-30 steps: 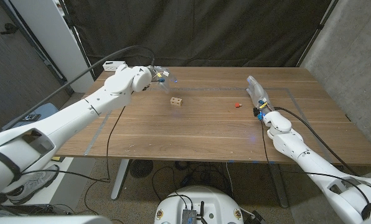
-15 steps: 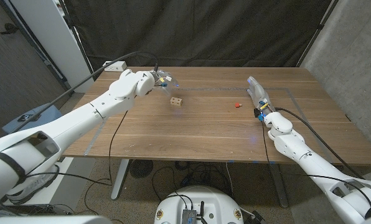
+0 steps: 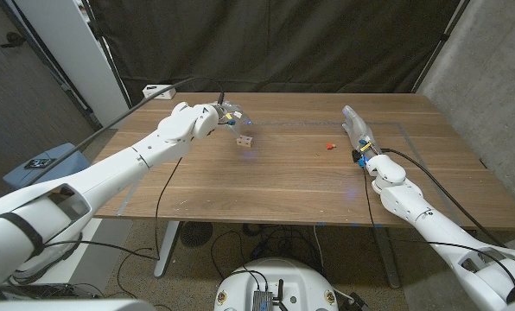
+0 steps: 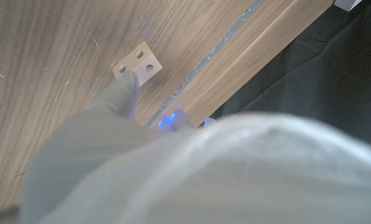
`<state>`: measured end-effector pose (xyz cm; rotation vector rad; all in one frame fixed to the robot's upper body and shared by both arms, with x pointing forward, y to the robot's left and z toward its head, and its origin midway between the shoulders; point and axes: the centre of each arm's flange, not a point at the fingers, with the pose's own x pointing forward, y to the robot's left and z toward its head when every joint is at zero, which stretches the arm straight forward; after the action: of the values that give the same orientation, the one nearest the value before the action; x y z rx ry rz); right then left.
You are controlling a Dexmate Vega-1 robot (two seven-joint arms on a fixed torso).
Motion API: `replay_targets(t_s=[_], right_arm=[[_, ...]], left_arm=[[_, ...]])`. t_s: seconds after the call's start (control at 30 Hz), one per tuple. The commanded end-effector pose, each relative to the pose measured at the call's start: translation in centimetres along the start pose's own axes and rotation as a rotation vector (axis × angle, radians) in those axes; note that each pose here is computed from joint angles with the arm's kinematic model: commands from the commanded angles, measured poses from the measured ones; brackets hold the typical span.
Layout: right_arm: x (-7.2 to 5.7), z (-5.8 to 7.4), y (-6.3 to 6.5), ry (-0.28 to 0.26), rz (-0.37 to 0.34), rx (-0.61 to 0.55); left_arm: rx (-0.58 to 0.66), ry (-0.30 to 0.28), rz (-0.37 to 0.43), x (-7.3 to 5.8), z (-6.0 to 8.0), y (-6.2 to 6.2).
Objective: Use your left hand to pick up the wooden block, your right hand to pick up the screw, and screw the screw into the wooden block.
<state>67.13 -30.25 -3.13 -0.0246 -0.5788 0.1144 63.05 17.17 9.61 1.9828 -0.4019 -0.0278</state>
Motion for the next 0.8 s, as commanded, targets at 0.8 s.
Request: replay_targets(t_s=[0.8], right_arm=[[1.2, -0.4, 0.0, 0.021, 0.001, -0.005]], left_arm=[[-0.056, 0.005, -0.048, 2.7, 0.9, -3.5]])
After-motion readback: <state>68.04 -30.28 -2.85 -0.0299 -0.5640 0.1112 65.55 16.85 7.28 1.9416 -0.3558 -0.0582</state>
